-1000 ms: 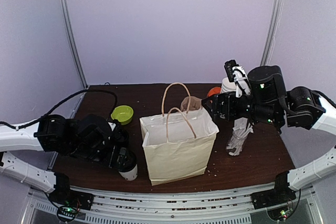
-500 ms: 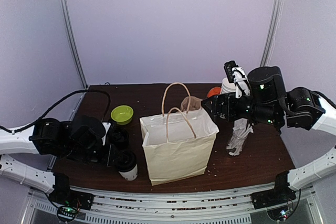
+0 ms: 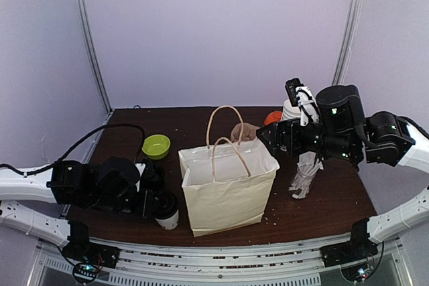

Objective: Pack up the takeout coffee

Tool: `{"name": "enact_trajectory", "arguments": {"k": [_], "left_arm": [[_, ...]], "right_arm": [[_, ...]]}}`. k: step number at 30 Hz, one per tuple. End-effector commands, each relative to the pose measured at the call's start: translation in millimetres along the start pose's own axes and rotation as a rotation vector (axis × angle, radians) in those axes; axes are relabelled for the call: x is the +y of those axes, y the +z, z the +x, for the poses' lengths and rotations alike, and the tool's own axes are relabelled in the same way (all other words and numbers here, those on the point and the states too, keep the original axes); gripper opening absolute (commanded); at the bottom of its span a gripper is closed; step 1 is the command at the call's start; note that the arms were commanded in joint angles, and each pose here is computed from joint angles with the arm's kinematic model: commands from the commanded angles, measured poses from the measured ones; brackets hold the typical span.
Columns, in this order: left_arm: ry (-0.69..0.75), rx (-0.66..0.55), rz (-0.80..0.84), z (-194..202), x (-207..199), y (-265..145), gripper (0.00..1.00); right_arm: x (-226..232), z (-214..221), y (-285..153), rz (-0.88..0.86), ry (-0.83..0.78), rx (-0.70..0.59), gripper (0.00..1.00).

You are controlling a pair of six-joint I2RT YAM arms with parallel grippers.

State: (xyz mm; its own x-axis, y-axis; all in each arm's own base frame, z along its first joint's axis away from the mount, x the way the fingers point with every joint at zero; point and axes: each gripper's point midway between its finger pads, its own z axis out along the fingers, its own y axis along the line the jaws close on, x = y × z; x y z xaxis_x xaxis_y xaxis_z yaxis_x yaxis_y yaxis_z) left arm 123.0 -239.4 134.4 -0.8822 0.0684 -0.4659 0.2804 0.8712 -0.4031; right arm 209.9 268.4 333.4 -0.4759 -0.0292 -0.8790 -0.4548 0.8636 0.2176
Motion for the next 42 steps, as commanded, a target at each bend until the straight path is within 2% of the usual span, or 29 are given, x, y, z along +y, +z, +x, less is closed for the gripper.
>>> {"name": "enact_trajectory", "arguments": {"k": [1, 3, 8, 10, 12, 18, 21, 27, 30, 33, 36, 42], "left_arm": [[0.015, 0.106, -0.066, 27, 20, 8, 0.05], [0.024, 0.048, -0.047, 10, 11, -4, 0.17], [0.057, -0.075, 0.0, -33, -16, -42, 0.75], [0.076, -0.097, -0.01, -44, -22, -54, 0.9], [0.096, -0.096, -0.049, -49, -21, -58, 0.98], [0.133, -0.043, -0.19, -42, -1, -46, 0.98], [0.104, -0.071, -0.204, -43, 5, -44, 0.98], [-0.003, -0.274, -0.138, -74, 7, -75, 0.98], [-0.012, -0.396, -0.057, -100, -7, -97, 0.98], [0.016, -0.478, 0.039, -130, -31, -112, 0.98], [0.075, -0.462, 0.108, -147, -56, -111, 0.98], [0.207, -0.308, 0.18, -151, -99, -84, 0.98]], "right_arm": [[-3, -3, -5, 0.0, 0.014, -0.003, 1.0], [-2, -6, -7, 0.001, 0.007, -0.006, 1.0], [-5, -10, -10, 0.015, -0.011, -0.005, 1.0], [-5, -11, -11, 0.017, -0.014, -0.004, 1.0], [-5, -10, -10, 0.017, -0.014, -0.003, 1.0], [4, -8, -8, -0.018, -0.037, 0.022, 1.0], [13, -12, -9, -0.046, -0.075, 0.04, 1.0], [45, -39, -18, -0.11, -0.194, 0.052, 0.98], [58, -44, -16, -0.105, -0.241, 0.059, 0.97], [49, -41, -4, -0.016, -0.253, 0.061, 0.97], [31, -36, 1, 0.054, -0.223, 0.066, 0.98], [10, -16, 0, 0.029, -0.123, 0.129, 0.98]]}}
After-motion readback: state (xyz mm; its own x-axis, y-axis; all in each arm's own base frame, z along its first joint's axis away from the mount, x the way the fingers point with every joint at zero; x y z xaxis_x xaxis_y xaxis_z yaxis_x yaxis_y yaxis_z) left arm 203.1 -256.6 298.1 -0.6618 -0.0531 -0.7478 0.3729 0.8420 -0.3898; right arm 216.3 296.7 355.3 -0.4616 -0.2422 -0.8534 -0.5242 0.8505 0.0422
